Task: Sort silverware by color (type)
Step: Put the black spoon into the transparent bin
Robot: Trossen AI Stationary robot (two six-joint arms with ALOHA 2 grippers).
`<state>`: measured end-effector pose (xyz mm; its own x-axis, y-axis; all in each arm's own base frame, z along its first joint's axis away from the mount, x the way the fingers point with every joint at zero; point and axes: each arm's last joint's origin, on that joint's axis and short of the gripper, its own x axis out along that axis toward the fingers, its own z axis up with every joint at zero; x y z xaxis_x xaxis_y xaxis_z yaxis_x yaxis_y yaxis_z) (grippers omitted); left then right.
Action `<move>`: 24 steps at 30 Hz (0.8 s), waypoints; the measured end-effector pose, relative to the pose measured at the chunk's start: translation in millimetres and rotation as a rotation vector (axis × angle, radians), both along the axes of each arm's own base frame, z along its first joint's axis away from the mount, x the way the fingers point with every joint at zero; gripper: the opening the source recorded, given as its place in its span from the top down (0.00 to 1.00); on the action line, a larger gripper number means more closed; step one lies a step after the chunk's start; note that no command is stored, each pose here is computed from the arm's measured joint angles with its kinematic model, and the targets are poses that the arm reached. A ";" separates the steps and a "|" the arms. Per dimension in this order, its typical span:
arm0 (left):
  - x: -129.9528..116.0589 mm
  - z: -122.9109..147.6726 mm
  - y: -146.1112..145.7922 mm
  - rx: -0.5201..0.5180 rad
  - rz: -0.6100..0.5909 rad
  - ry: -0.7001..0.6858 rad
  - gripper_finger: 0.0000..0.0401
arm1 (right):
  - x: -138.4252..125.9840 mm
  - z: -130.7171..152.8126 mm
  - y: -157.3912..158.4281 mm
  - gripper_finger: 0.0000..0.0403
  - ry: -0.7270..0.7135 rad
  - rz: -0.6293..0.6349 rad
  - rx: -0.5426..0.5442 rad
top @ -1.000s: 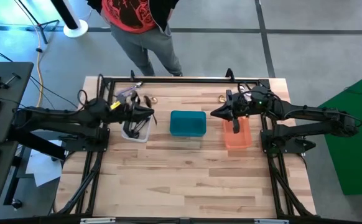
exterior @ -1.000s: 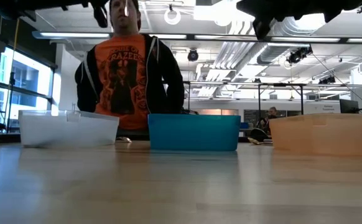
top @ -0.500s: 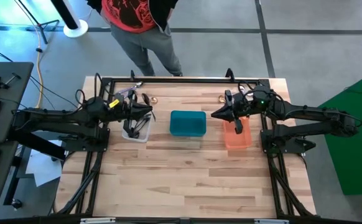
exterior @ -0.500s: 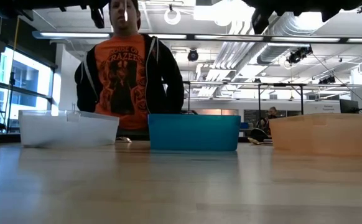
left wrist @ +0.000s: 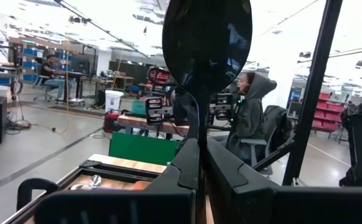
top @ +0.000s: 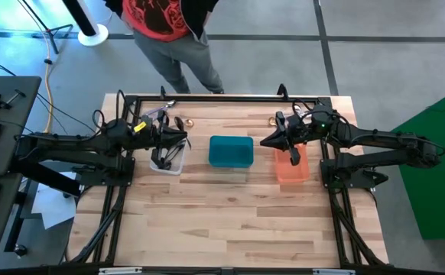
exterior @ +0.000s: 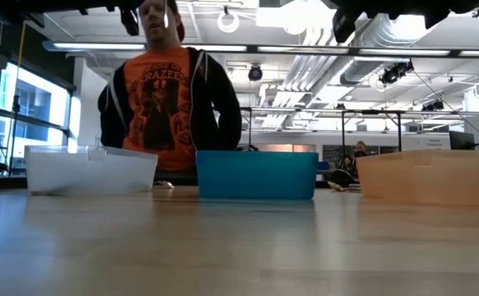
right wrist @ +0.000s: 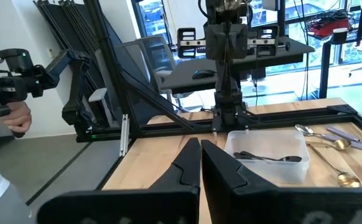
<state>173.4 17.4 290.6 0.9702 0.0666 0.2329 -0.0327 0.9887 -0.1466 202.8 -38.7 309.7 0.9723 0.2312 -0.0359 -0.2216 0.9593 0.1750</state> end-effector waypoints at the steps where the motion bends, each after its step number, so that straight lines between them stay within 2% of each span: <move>1: 0.0 0.0 -0.1 0.001 -0.004 0.000 1.00 | 0.0 0.0 0.0 1.00 0.000 0.000 0.000; 24: 0.0 -0.1 -0.2 0.024 0.000 0.002 1.00 | 0.0 0.0 -0.1 1.00 0.005 -0.005 0.021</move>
